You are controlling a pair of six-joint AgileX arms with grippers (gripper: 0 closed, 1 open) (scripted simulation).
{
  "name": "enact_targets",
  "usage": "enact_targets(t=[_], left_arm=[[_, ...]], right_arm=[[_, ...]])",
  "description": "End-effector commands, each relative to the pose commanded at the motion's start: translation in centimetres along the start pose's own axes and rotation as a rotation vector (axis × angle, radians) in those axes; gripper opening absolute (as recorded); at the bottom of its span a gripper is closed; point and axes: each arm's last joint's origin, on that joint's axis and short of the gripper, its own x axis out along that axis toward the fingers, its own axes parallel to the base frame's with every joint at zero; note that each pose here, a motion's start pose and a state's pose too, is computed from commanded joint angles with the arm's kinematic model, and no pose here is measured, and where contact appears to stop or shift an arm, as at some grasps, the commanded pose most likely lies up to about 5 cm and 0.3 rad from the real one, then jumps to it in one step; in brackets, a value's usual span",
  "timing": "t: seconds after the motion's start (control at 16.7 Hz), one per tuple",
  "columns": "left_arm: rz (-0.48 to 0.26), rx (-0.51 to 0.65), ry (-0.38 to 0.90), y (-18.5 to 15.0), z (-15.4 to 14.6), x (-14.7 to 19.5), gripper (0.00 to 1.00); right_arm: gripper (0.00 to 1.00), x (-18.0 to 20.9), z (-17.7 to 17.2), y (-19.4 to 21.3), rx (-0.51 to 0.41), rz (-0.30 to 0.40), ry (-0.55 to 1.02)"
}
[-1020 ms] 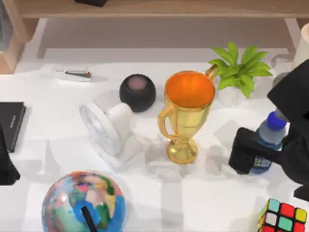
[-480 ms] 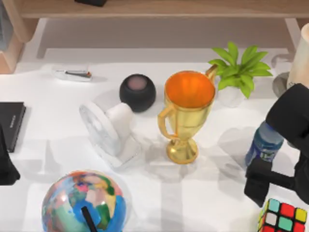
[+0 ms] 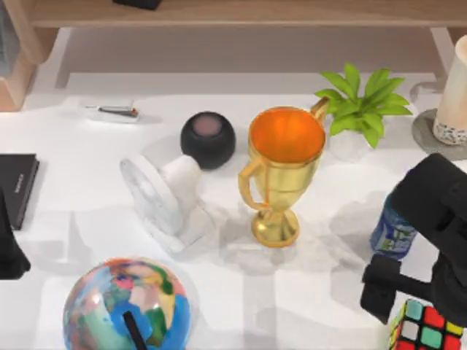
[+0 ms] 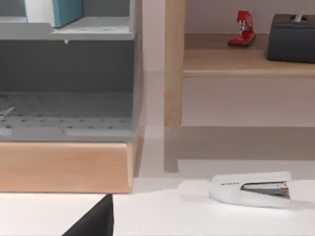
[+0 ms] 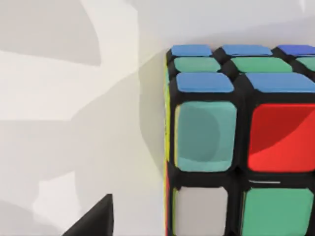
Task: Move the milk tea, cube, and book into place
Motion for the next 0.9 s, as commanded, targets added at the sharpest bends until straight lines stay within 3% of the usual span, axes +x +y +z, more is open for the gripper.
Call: enact_targets(t=[0.48, 0.9], left_arm=[[0.000, 0.000, 0.000, 0.0, 0.0, 0.0, 1.00], [0.000, 0.000, 0.000, 0.0, 0.0, 0.0, 1.00]], right_arm=[[1.00, 2.5, -0.1, -0.2, 0.000, 0.000, 0.000], [0.47, 2.5, -0.1, -0.2, 0.000, 0.000, 0.000]])
